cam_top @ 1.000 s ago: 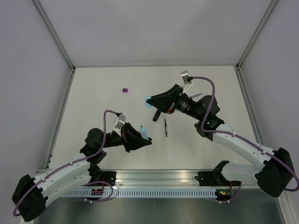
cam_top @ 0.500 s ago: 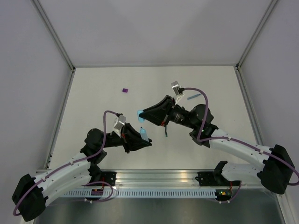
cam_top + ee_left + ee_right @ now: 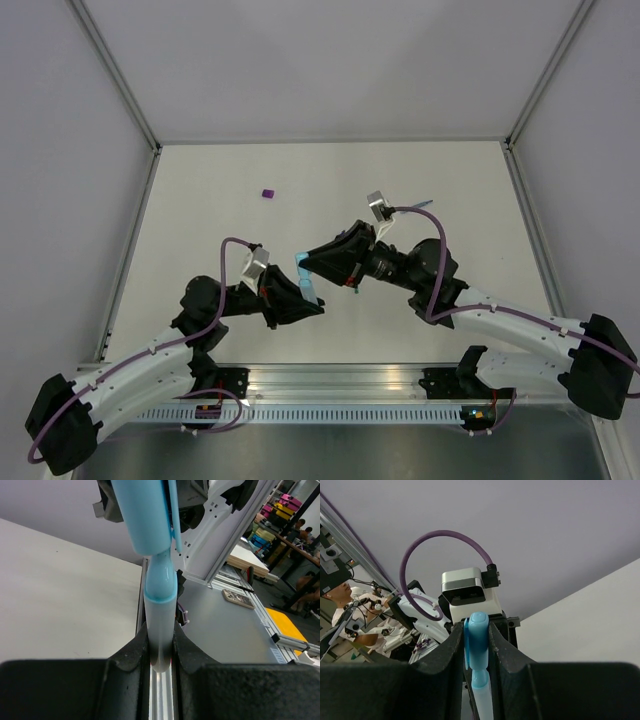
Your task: Insert the pens into the pen caps
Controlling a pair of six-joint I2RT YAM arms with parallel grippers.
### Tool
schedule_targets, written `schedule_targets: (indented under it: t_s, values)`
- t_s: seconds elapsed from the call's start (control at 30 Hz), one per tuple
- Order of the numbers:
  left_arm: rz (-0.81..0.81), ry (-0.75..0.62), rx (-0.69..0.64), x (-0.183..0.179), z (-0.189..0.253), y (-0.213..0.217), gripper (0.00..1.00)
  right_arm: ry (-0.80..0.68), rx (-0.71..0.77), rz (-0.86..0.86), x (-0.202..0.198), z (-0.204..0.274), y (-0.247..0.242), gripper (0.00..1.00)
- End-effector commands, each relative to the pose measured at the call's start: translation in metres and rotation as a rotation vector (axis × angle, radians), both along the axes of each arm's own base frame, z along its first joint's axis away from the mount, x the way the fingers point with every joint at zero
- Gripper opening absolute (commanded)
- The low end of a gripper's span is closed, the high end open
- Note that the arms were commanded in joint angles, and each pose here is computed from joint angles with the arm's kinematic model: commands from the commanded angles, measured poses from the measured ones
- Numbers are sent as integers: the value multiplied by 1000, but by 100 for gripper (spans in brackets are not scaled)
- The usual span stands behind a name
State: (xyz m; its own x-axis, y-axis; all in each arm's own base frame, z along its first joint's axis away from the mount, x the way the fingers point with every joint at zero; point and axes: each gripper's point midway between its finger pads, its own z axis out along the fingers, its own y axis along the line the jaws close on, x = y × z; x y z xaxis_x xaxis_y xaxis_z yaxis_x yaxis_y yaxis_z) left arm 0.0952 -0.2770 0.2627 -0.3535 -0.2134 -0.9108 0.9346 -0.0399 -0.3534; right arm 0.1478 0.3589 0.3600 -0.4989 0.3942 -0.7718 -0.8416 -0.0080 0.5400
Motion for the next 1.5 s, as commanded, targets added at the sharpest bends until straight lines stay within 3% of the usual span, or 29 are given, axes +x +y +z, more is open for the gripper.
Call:
schedule_targets:
  t_s: [0.0,0.5,0.73,0.93,1.03,1.07,1.1,1.3,1.47]
  values:
    - [-14,-48,-44,-5,15,3,2,-50,7,-10,-8,-1,-6,0]
    - [-23,-50,-37,-6,13,2,2,-69,-73,6,-15,-37,-4,0]
    - [-50,-45,-22,-6,11,-2,2,-118,-267,-1,-10,-52,-1,0]
    - [-48,-49,-25,-7,11,-1,2,-151,-330,36,-19,-61,-7,1]
    - [-43,-50,-25,-6,11,-1,2,-138,-331,12,-18,-62,-11,11]
    - [-44,-52,-25,-7,11,0,2,-134,-331,8,-18,-64,-12,16]
    - [-44,-49,-24,-7,11,-1,2,-132,-325,-7,-16,-62,-14,27]
    - [-40,-53,-21,-6,10,-1,2,-138,-309,-49,-10,-48,-16,54]
    - [-41,-52,-20,-6,10,-1,2,-164,-314,-88,-2,-26,-16,63]
